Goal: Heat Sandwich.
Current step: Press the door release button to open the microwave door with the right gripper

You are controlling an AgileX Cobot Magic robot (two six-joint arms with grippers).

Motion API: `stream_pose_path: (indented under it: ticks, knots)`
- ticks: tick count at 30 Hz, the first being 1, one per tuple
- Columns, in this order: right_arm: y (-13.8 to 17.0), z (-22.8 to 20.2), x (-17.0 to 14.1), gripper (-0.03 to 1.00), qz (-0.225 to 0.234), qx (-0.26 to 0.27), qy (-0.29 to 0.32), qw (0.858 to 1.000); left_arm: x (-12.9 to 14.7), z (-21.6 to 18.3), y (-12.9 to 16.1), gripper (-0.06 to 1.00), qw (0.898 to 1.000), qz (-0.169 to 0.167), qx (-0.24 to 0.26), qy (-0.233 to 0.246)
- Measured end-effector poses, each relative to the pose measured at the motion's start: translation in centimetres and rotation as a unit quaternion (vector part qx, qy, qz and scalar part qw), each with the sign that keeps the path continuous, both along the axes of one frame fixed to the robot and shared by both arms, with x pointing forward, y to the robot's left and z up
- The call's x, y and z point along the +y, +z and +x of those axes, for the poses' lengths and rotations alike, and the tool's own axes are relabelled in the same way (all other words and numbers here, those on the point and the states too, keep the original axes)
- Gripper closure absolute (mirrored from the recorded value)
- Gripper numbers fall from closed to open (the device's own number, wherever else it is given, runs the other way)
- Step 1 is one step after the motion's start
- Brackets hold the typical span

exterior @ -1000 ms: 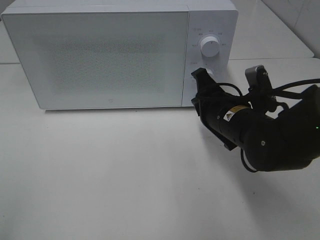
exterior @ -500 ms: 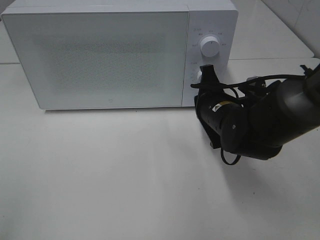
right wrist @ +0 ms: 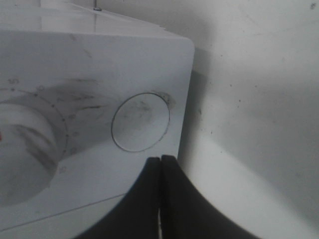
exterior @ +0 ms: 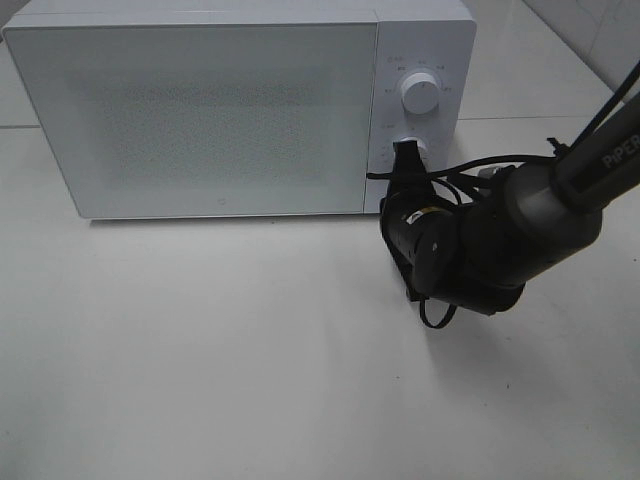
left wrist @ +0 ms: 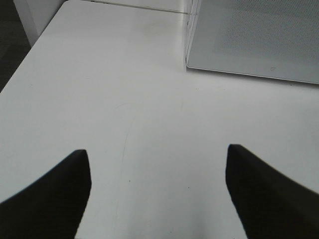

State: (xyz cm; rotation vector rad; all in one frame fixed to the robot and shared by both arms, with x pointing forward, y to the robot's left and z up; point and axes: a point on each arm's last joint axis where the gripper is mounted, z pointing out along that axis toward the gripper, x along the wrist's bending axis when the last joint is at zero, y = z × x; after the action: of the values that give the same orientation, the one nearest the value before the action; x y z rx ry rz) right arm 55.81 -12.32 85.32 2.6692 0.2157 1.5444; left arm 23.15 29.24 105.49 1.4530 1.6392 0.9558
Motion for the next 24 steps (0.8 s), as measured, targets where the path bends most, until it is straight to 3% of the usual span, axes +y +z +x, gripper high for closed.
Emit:
stream_pose_path:
  ticks: [13, 24]
  knots:
    - [0.0, 1.4, -1.6, 0.95, -0.019, -0.045, -0.018, 0.999, 0.0, 0.0, 0.0, 0.23, 1.0, 0.0, 0.0, 0.0]
    - [-0.5, 2.3, -1.1, 0.95, -0.017, -0.038, -0.007, 0.999, 0.0, 0.0, 0.0, 0.23, 1.0, 0.0, 0.0, 0.0]
